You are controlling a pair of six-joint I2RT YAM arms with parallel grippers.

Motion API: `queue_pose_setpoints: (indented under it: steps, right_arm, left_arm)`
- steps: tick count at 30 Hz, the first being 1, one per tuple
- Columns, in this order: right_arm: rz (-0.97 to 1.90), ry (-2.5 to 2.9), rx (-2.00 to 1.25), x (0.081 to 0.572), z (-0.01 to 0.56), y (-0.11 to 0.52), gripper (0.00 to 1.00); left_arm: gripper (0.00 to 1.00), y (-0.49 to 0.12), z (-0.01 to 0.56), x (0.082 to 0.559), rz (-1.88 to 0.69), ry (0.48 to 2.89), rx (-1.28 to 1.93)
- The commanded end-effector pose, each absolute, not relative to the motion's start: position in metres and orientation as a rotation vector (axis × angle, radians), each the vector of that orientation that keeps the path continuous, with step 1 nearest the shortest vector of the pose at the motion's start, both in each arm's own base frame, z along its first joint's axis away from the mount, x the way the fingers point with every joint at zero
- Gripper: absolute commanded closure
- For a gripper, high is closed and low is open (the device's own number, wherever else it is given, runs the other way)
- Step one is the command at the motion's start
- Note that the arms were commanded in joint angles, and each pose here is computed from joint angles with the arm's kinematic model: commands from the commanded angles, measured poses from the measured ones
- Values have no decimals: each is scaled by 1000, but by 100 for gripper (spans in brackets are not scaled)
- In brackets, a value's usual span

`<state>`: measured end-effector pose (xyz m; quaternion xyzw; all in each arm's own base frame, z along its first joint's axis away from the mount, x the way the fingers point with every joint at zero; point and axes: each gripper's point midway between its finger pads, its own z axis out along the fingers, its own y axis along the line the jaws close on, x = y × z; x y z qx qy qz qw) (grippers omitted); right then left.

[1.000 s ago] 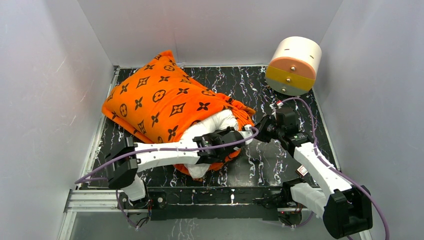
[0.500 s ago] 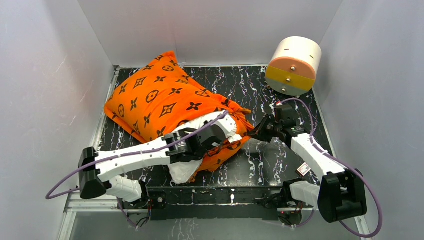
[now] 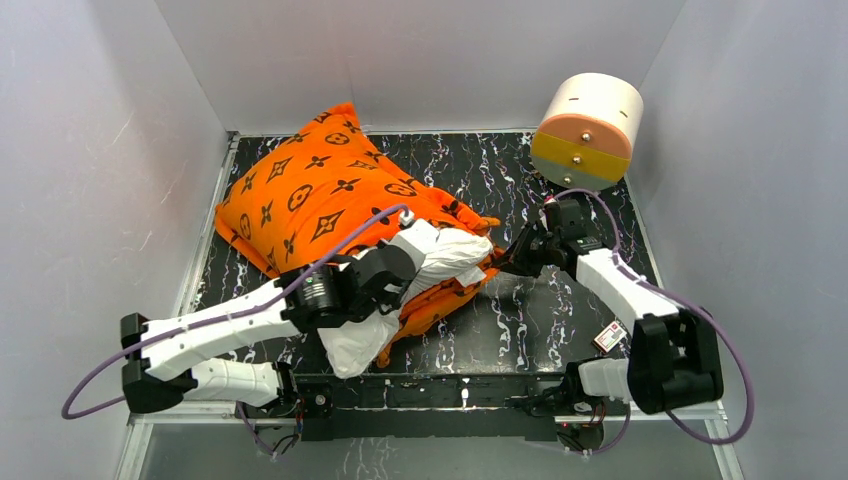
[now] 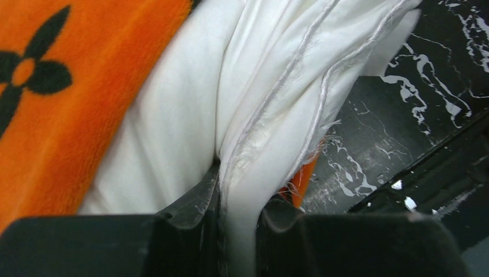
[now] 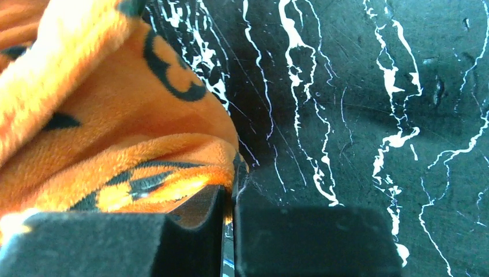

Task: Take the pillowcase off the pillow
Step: Remove the pillow from the pillowcase.

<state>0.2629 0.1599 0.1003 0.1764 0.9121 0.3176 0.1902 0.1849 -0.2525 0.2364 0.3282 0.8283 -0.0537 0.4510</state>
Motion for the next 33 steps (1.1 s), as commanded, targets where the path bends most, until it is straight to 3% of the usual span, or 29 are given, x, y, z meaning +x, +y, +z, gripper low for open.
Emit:
queue_pose_setpoints:
  steps: [1, 8, 9, 13, 16, 21, 24, 28, 33]
  right_arm:
    - [404, 2497, 685, 306, 70, 79, 100]
    - [714, 2477, 489, 310, 105, 119, 97]
    - [764, 2471, 453, 304, 112, 125, 91]
    - [871, 2441, 382, 277, 137, 134, 35]
    - [884, 2446, 418, 253, 147, 132, 20]
    - [1155, 2308, 379, 222, 182, 155, 16]
    - [1282, 2222, 394, 217, 196, 164, 18]
    - [1342, 2217, 378, 231, 195, 171, 29]
    - [1426, 2177, 143, 268, 203, 204, 24]
  left_arm:
    - [100, -187, 305, 185, -130, 1981, 568]
    - [100, -204, 295, 179, -231, 1995, 574]
    - [100, -210, 294, 179, -250, 1996, 574]
    - [100, -235, 287, 182, -316, 2011, 544]
    - [100, -252, 281, 184, -369, 2023, 520]
    - [100, -278, 272, 183, -459, 2026, 526]
    - [100, -300, 268, 174, -549, 2035, 604]
    - [100, -323, 264, 158, -649, 2027, 777]
    - [100, -329, 256, 140, -728, 2036, 887]
